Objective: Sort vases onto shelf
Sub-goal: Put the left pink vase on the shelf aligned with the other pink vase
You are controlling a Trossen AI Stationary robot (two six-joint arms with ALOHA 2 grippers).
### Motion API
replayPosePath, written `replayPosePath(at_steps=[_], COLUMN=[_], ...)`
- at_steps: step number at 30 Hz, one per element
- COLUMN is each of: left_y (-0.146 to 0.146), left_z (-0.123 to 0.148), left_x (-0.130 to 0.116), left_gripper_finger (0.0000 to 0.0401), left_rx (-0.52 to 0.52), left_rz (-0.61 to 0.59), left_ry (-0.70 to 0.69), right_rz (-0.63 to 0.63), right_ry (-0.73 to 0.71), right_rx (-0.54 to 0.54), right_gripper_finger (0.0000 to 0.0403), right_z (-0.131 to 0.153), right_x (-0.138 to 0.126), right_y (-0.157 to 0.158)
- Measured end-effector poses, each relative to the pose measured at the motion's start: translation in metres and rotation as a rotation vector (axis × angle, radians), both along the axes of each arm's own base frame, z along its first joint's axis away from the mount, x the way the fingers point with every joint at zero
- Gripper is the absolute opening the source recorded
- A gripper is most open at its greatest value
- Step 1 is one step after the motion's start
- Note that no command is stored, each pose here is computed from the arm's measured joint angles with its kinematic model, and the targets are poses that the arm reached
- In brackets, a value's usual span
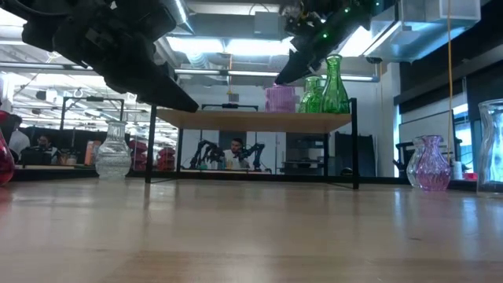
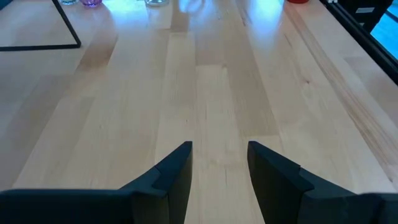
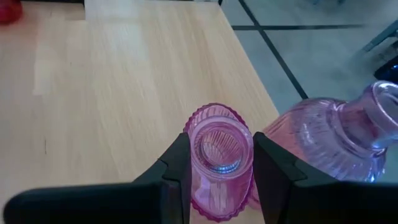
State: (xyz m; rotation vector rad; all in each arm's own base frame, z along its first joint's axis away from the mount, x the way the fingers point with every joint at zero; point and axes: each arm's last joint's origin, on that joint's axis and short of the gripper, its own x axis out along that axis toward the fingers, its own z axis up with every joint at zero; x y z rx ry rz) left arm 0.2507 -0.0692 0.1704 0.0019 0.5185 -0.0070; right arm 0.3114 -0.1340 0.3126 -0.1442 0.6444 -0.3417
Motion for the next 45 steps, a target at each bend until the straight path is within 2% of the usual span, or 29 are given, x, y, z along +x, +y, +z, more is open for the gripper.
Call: replayPosePath(at_steps=[16, 25, 29, 37, 41, 45], left_y=[0.0, 0.0, 0.0, 0.0, 0.0, 0.0], left_z=[0.0, 0.0, 0.0, 0.0, 0.0, 0.0], left_x=[0.0, 0.0, 0.0, 0.0, 0.0, 0.0], left_gripper_finger=[0.0148, 0.0148, 0.0148, 0.0147, 0.0147, 0.0147], left_rx=[0.0, -0.001, -0.001, -0.001, -0.001, -0.001], left_rz=[0.0, 0.0, -0.001, -0.001, -0.001, 0.0], left_ry=[0.0, 0.0, 0.0, 0.0, 0.0, 0.0], right_rz=[-0.025, -0.018, -0.032, -0.03, 0.006, 0.038], right_ry=[0.037, 0.061, 0.07, 0.047, 0.04, 0.048], right_rx=[-0.044, -0.063, -0.081, -0.129, -0.114, -0.133], right_gripper_finger=[0.0114, 0.0188, 0.0204, 0.0206, 0.0206, 0.0206], right_z=[-0.001, -0.003, -0.003, 0.001, 0.001, 0.001], right_x=[-0.001, -0.001, -0.002, 0.0, 0.001, 0.006], right_y=[0.0, -0.001, -0.001, -0.002, -0.001, 0.012])
